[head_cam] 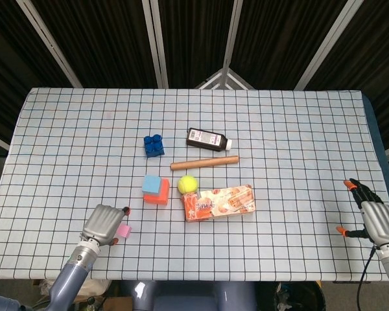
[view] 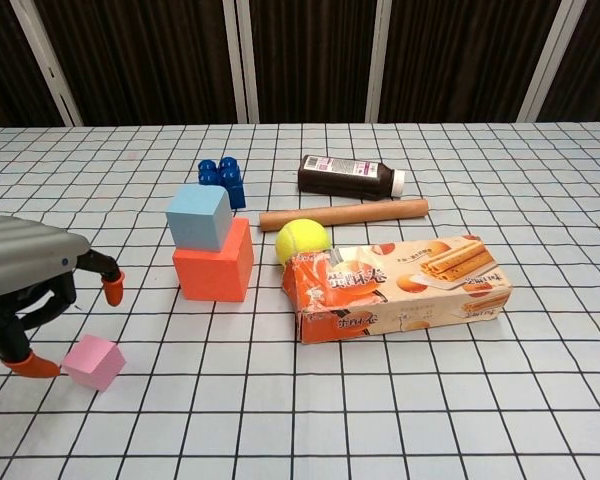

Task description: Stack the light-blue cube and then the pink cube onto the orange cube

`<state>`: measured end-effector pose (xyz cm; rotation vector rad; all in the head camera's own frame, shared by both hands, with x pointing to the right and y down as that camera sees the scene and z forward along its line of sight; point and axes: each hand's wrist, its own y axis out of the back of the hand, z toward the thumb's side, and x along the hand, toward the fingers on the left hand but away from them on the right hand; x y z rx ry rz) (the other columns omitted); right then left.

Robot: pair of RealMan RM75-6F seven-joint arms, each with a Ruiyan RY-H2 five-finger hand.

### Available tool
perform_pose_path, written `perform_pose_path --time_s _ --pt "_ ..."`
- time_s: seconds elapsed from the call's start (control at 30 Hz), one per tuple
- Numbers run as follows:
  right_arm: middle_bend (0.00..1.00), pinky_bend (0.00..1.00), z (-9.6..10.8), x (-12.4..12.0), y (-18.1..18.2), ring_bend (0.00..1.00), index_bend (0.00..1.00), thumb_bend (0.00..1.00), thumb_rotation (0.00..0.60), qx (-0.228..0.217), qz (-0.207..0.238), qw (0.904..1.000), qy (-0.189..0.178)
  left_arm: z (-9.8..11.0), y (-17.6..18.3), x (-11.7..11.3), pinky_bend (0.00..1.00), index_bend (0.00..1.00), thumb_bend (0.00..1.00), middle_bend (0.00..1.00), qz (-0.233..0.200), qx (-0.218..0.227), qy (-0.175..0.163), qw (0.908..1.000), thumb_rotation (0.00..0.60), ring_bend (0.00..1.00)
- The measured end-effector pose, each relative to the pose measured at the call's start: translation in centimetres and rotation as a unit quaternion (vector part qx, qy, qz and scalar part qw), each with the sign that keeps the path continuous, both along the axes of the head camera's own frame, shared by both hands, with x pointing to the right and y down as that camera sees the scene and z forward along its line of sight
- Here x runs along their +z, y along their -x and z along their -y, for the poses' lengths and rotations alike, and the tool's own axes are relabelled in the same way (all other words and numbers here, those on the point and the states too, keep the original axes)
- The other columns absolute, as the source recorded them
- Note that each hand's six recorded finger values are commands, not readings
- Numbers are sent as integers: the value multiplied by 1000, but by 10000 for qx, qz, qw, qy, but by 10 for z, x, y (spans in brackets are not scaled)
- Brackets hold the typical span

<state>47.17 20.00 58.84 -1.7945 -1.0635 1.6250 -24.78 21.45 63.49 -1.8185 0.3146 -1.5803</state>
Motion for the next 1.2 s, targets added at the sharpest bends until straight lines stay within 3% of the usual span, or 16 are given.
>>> perform_pose_path --time_s 0.6,1.2 --pt "15 157 0 -1 -3 60 0 128 600 65 64 10000 8 -11 -5 16 863 339 243 795 116 234 190 9995 600 785" --pt "15 156 0 2 -5 60 0 129 600 107 58 9999 81 -10 0 20 864 398 269 803 131 189 193 9995 600 785"
